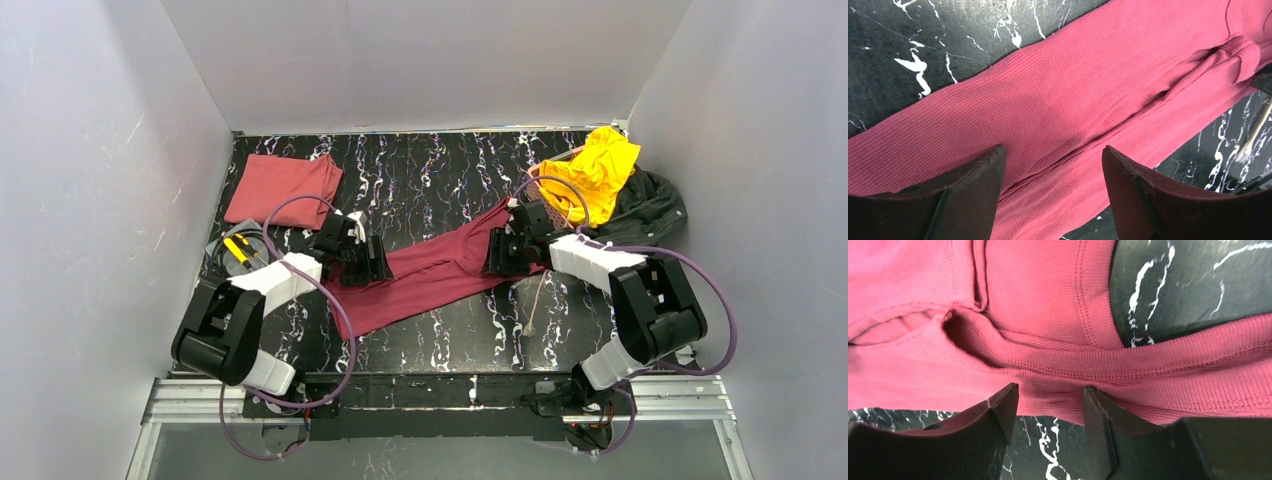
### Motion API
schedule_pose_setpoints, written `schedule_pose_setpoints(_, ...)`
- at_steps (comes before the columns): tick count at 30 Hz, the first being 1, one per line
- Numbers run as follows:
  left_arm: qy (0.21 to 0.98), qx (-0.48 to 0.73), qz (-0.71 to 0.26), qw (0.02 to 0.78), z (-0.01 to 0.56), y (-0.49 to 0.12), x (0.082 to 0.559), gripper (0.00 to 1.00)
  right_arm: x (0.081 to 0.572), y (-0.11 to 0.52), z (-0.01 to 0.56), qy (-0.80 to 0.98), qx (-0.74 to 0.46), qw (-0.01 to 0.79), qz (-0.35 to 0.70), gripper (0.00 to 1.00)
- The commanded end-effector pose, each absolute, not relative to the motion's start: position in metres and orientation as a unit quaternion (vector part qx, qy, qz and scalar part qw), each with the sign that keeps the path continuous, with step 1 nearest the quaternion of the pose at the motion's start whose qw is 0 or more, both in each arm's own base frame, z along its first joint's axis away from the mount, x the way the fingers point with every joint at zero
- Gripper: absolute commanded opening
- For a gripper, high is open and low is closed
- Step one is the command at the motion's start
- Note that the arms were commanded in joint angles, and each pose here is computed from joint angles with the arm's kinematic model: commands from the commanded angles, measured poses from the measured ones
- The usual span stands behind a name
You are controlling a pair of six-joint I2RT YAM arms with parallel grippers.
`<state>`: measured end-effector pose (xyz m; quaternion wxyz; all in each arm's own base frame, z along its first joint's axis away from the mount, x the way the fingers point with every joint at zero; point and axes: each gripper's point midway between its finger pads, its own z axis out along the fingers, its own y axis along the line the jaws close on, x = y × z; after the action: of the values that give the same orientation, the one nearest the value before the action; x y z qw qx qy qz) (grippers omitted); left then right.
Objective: Fold and stack the mixed laundry pile
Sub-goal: Fold the tank top at the center of the board.
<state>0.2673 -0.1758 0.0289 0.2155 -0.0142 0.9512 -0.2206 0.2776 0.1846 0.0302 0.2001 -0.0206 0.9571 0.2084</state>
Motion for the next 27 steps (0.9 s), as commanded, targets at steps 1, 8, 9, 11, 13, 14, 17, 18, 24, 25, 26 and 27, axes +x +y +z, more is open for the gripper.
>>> schedule_pose_setpoints(1,0.967,-0.048,-0.207,0.141,-0.001,-0.163,0.224,0.69,0.299,0.179,0.027,0.954,-0.035,0.235,0.18,0.58)
schedule_pose_setpoints(8,0.963,-0.098,-0.22,0.123,-0.011,-0.149,0.171,0.69,0.326,0.182,0.017,0.952,-0.096,0.247,0.152,0.6)
schedule_pose_setpoints(9,0.961,-0.1,-0.225,0.124,-0.01,-0.148,0.165,0.7,0.331,0.183,0.015,0.952,-0.105,0.246,0.149,0.6)
schedule_pose_setpoints(11,0.959,-0.103,-0.232,0.128,-0.009,-0.148,0.157,0.7,0.342,0.186,0.01,0.951,-0.12,0.246,0.142,0.61)
schedule_pose_setpoints(13,0.959,-0.099,-0.235,0.12,-0.008,-0.148,0.147,0.7,0.353,0.19,0.005,0.95,-0.135,0.244,0.139,0.62)
schedule_pose_setpoints(14,0.96,-0.095,-0.238,0.115,-0.008,-0.149,0.142,0.7,0.357,0.192,-0.002,0.95,-0.144,0.239,0.138,0.62)
schedule_pose_setpoints(17,0.958,-0.087,-0.255,0.098,-0.009,-0.156,0.126,0.7,0.372,0.199,-0.015,0.949,-0.163,0.232,0.136,0.63)
schedule_pose_setpoints(18,0.958,-0.083,-0.258,0.094,-0.009,-0.158,0.12,0.7,0.378,0.202,-0.018,0.948,-0.171,0.232,0.137,0.63)
schedule_pose_setpoints(24,0.956,-0.048,-0.279,0.079,-0.008,-0.173,0.096,0.7,0.403,0.226,-0.024,0.932,-0.219,0.236,0.168,0.65)
schedule_pose_setpoints(25,0.955,-0.042,-0.281,0.079,-0.007,-0.174,0.094,0.7,0.407,0.232,-0.021,0.926,-0.23,0.239,0.178,0.66)
schedule_pose_setpoints(26,0.954,-0.035,-0.286,0.081,-0.005,-0.176,0.094,0.7,0.409,0.236,-0.018,0.924,-0.235,0.239,0.186,0.66)
schedule_pose_setpoints(27,0.952,-0.027,-0.293,0.082,-0.003,-0.179,0.093,0.7,0.412,0.24,-0.014,0.918,-0.251,0.243,0.19,0.67)
